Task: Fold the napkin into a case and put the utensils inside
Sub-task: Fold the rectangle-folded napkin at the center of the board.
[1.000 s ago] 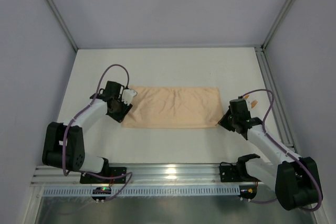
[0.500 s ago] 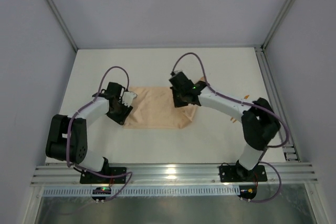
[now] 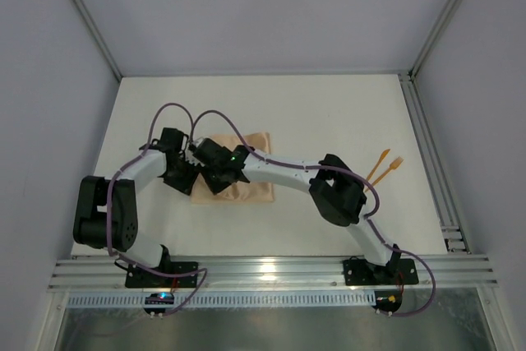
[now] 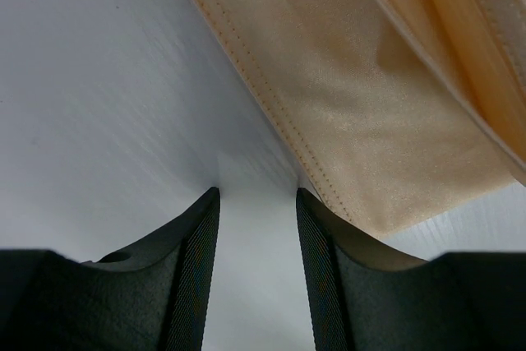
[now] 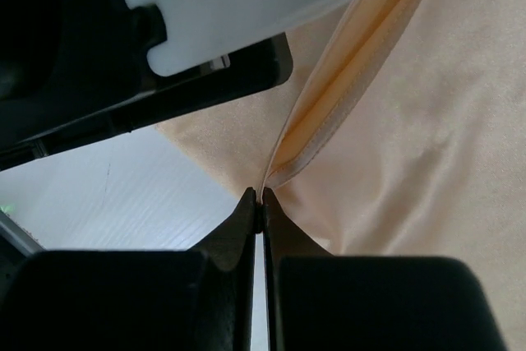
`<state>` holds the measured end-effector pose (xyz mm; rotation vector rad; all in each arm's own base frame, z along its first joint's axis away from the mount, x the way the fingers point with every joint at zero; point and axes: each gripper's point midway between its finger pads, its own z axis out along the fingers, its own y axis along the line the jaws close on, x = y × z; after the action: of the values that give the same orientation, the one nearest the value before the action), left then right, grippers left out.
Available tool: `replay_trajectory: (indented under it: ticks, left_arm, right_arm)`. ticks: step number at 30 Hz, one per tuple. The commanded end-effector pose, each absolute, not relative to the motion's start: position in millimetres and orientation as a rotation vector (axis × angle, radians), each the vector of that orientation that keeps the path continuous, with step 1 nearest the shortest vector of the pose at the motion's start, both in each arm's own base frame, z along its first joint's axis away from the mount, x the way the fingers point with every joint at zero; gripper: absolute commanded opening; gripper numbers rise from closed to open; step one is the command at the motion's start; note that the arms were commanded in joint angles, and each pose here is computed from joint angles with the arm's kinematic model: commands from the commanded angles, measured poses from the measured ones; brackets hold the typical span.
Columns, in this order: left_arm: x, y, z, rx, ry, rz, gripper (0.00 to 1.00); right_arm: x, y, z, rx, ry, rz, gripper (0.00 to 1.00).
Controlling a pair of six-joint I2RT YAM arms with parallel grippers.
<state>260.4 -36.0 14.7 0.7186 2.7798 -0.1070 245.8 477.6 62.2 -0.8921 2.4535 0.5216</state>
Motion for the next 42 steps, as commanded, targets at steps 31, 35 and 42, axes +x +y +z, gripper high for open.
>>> replay_trajectory:
  ticks: [31,35,42]
  left_arm:
    - [273.7,-26.8,23.8,0.541,2.786,-0.224,0.16]
    - [276.7,-19.0,31.3,0.528,2.771,-0.182,0.22]
    - [282.7,0.3,50.8,0.493,2.733,-0.077,0.34]
  right_arm:
    - [236.4,552.0,86.2,-0.56,2.439,1.038,0.07]
    - [236.6,551.8,84.0,-0.538,2.454,1.035,0.27]
    - [232.7,554.3,120.6,-0.598,2.374,1.098,0.59]
